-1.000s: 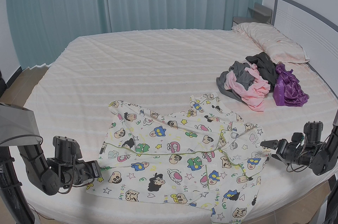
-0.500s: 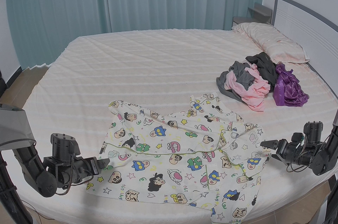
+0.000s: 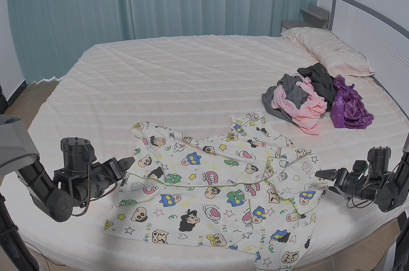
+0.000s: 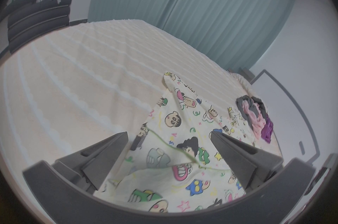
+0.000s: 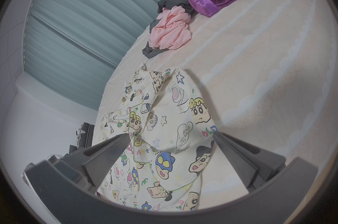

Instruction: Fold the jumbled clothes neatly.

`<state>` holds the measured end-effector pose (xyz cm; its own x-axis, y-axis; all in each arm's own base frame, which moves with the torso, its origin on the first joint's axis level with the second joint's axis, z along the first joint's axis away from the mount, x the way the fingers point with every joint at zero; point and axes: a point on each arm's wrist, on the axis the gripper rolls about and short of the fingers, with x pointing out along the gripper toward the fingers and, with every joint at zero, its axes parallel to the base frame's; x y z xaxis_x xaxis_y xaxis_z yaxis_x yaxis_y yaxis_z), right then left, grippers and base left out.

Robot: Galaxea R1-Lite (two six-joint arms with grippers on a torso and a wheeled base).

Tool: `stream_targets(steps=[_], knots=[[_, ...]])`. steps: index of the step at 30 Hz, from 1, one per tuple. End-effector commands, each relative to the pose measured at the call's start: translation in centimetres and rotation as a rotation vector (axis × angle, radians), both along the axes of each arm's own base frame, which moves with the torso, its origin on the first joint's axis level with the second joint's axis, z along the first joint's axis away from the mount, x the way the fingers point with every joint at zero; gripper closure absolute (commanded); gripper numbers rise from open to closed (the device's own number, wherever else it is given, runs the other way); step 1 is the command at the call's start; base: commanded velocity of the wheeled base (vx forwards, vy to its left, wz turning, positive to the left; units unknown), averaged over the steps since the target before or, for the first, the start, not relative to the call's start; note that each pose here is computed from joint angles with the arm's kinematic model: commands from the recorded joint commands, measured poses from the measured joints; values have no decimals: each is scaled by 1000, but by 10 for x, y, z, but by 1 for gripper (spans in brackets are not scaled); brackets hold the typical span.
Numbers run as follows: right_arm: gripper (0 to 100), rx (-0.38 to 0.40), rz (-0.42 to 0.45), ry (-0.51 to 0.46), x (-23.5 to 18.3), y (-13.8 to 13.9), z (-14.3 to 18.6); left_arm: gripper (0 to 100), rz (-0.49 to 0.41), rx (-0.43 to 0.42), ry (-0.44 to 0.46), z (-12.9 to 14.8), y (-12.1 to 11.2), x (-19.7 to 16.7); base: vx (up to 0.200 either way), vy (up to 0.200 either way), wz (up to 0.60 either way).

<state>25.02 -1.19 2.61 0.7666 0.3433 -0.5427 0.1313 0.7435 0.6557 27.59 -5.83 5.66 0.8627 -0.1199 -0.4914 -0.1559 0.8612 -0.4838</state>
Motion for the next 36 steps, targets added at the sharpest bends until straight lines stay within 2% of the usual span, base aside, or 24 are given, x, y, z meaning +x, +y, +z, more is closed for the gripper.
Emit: stream_targets(steps=[1, 9, 13, 24, 30, 31, 36], knots=[[0, 0, 0, 1, 0, 0, 0, 0, 13, -46, 36, -18, -7, 24, 0, 0, 0], [0, 1, 1, 4, 0, 0, -1, 0, 93, -188, 91, -25, -16, 50, 0, 0, 0], [0, 1, 4, 4, 0, 1, -1, 0, 103, -239, 133, -30, -18, 57, 0, 0, 0], [0, 0, 5, 5, 0, 1, -1, 0, 112, -254, 168, -46, -22, 64, 0, 0, 0], [0, 0, 5, 5, 0, 1, -1, 0, 138, -298, 154, -48, -25, 76, 0, 0, 0], [0, 0, 5, 5, 0, 1, -1, 100, 140, -296, 155, -49, -25, 77, 0, 0, 0], [0, 1, 4, 5, 1, 1, -2, 100, 160, -282, 173, -53, -23, 75, 0, 0, 0]])
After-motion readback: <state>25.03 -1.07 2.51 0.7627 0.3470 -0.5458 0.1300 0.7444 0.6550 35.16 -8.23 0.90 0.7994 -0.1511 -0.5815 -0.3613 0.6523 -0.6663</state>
